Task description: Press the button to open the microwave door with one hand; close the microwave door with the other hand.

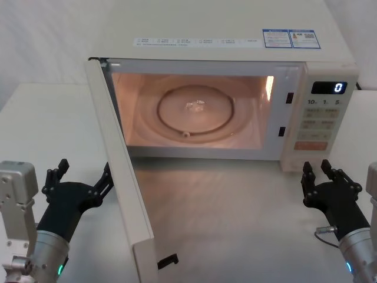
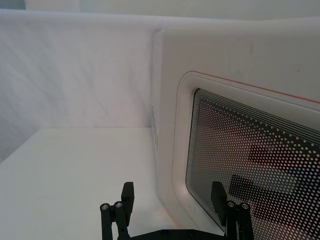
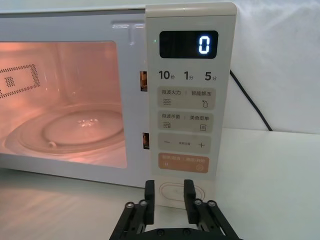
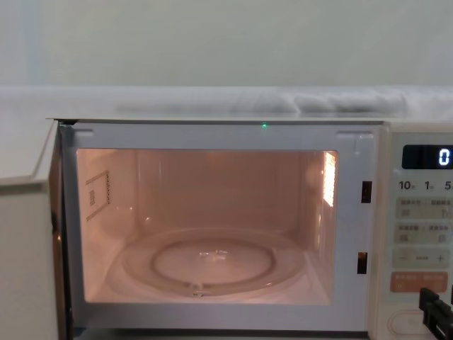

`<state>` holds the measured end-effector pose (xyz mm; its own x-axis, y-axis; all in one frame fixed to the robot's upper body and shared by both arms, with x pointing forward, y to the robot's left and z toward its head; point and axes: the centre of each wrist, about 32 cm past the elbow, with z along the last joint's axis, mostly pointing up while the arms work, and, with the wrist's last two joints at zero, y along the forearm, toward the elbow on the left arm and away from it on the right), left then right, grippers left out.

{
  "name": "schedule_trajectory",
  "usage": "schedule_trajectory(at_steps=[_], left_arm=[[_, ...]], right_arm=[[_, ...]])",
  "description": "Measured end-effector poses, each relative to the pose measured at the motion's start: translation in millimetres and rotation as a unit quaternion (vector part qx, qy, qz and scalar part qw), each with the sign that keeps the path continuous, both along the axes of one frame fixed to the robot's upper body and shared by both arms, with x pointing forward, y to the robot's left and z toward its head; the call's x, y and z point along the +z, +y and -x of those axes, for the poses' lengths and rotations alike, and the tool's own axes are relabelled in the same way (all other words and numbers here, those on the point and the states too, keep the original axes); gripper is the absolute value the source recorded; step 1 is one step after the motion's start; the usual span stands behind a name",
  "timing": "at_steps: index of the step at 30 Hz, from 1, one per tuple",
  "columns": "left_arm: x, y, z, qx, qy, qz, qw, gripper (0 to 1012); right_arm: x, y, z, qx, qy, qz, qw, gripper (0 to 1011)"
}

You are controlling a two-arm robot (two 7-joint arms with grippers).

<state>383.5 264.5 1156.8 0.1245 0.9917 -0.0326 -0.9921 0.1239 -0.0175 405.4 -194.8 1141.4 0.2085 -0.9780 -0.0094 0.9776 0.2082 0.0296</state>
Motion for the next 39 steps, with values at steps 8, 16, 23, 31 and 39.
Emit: schedule_trajectory(at_steps=[8, 16, 23, 31, 39], left_arm=[[0.0, 0.0, 0.0, 0.000, 0.000, 0.000, 1.0000, 1007], [0.0, 0.0, 0.0, 0.000, 0.000, 0.000, 1.0000, 1007], [0.0, 0.0, 0.0, 0.000, 0.000, 0.000, 1.0000, 1007], [6.2, 3.5, 3.0, -0.007, -0.009, 0.010, 0.9999, 1007], [21.7, 9.4, 13.3, -0.007, -0.012, 0.011, 0.9998, 1007]], right_arm=[[-0.2, 0.1, -0.2, 0.000, 0.000, -0.001, 1.0000, 595], [-0.3, 0.1, -0.4, 0.000, 0.000, -0.001, 1.0000, 849], [-0.4, 0.1, -0.4, 0.000, 0.001, -0.001, 1.0000, 1002], [-0.4, 0.0, -0.4, 0.000, 0.001, -0.001, 1.0000, 1002], [-0.4, 0.1, -0.4, 0.000, 0.001, -0.001, 1.0000, 1002]])
